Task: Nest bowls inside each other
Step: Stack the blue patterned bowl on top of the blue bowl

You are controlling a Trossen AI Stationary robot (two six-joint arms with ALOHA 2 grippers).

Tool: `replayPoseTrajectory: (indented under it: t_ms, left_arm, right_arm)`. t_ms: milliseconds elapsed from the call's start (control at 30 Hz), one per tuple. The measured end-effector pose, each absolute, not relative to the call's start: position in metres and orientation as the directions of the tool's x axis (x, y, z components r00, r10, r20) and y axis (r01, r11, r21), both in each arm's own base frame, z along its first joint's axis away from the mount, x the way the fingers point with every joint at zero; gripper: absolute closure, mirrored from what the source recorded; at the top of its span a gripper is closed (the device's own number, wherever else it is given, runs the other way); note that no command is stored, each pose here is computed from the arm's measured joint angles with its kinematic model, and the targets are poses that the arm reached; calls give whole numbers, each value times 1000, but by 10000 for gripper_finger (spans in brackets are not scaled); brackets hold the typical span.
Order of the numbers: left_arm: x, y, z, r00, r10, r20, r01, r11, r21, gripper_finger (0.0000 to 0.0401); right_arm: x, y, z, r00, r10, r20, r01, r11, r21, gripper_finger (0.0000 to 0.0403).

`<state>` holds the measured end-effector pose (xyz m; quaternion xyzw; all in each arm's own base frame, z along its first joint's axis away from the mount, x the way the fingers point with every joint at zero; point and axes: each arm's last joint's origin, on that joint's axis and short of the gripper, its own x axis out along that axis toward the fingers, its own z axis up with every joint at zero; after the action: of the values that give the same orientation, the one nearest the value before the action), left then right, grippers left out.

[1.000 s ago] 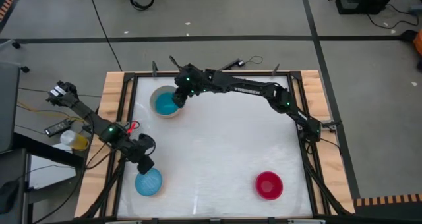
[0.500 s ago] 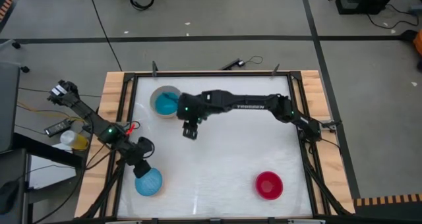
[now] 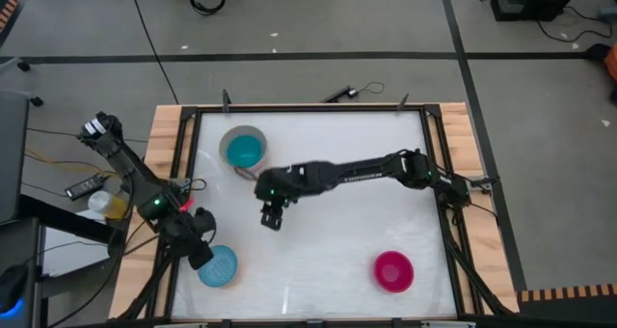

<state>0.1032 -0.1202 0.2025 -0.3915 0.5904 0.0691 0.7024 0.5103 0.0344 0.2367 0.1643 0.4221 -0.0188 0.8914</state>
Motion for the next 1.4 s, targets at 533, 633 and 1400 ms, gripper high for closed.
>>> replayPoseTrajectory:
  t_ms: [533, 633, 1400]
  left_arm:
    - [128, -148, 157, 220, -180, -959, -635, 720, -281, 360]
    - [132, -150, 156, 287, -170, -943, -650, 688, -322, 394]
    - [139, -130, 230, 298, 296, -908, -728, 686, -16, 401]
  right_arm:
    - [511, 73, 215, 695, 92, -713, 200, 928, 315, 227]
    - [510, 73, 218, 694, 101, -713, 193, 927, 320, 227]
    - [472, 17, 318, 791, -52, -610, 250, 937, 243, 227]
